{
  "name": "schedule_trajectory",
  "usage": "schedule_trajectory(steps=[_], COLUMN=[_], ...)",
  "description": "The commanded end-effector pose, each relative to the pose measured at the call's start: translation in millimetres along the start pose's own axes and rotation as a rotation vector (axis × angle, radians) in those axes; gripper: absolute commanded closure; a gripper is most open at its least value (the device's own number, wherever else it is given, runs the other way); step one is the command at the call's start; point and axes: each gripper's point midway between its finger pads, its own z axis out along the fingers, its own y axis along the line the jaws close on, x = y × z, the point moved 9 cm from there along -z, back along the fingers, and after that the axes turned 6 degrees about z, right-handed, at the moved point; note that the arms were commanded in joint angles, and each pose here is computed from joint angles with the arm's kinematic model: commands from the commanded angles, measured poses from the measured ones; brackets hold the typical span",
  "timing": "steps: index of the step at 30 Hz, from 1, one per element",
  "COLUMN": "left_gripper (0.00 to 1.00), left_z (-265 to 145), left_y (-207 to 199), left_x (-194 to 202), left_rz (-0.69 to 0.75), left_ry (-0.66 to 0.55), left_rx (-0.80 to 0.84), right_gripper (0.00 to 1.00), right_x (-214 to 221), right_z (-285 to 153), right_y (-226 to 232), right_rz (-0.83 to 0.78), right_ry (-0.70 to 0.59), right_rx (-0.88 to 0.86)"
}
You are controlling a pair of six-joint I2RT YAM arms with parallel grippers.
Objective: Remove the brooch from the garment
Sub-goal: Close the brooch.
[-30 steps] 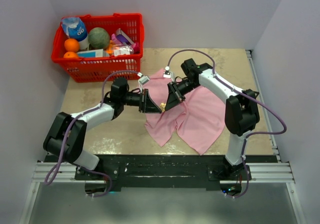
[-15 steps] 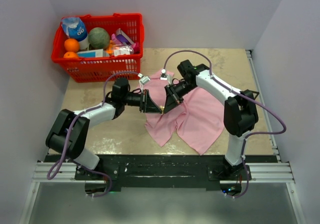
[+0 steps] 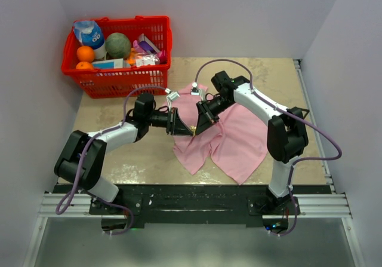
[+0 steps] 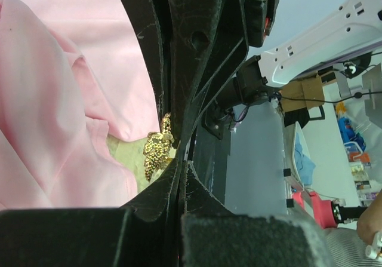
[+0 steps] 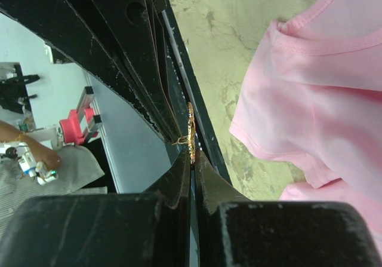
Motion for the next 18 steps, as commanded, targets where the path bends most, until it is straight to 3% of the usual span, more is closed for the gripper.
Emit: schedule_trajectory(steps=[1,18], left_gripper=[1.00,1.00], left_z=[-6,8], left_y=[-14,-11], left_x=[-9,-15], left_rz=[0.082,0.080], left_ry=[-0.008,-0.006], left_rx=[0.030,0.059], right_gripper=[1.00,1.00], right_x=[-9,-10], right_z=[-9,-10], right_y=[18,16], right_rz=[-0.077,-0.065], right_ry=[-0.039,-0.049], right_rx=[-0.013,0.058])
